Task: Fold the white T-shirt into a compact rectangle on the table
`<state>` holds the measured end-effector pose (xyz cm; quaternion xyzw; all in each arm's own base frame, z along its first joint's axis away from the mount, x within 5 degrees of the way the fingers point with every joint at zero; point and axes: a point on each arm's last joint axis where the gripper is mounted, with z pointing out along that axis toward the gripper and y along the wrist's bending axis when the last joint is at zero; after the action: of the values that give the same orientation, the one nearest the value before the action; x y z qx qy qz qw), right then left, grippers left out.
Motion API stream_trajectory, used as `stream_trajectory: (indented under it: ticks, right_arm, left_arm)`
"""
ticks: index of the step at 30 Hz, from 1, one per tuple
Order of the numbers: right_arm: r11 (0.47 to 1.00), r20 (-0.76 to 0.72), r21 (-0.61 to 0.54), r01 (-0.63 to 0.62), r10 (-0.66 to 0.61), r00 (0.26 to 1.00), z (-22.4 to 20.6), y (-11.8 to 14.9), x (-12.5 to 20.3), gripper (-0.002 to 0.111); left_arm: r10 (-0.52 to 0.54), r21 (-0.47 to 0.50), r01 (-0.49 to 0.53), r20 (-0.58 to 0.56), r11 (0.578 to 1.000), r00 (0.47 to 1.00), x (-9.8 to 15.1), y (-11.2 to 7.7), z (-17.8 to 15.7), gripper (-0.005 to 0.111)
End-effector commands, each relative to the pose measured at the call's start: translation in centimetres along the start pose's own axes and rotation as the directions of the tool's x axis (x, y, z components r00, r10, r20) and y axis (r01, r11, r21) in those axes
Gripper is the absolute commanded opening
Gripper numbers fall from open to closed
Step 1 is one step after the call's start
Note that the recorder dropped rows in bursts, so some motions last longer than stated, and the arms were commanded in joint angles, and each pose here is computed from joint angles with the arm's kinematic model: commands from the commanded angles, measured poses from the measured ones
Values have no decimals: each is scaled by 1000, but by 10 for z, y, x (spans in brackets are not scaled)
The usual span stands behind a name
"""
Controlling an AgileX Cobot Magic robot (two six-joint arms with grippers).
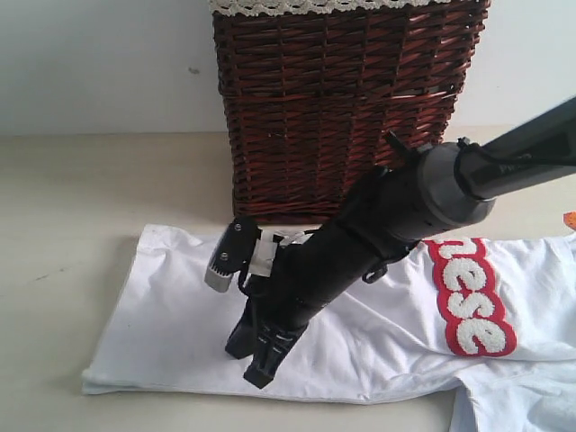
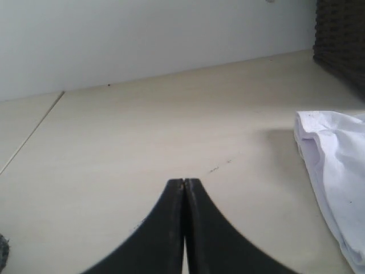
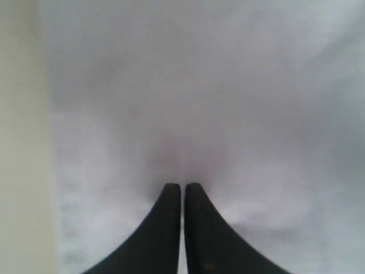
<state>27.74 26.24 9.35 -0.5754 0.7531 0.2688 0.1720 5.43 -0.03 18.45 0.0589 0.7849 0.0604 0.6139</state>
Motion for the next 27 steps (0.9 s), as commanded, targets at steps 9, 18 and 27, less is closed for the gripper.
stream_trajectory:
  ticks: [9, 18, 27]
  right_arm:
    - [979, -43, -205, 24, -33, 999, -5, 12, -39, 2]
    - [981, -180, 159, -108, 137, 974, -8, -20, -28, 2]
    - [998, -292, 32, -59, 66, 954, 43, 8, -16, 2]
  left_arm:
    - [-2, -5, 2, 18, 1000, 1000, -1, 0, 0, 1]
    - [-2, -5, 2, 18, 1000, 1000, -1, 0, 0, 1]
    - [-2, -5, 2, 18, 1000, 1000, -1, 0, 0, 1]
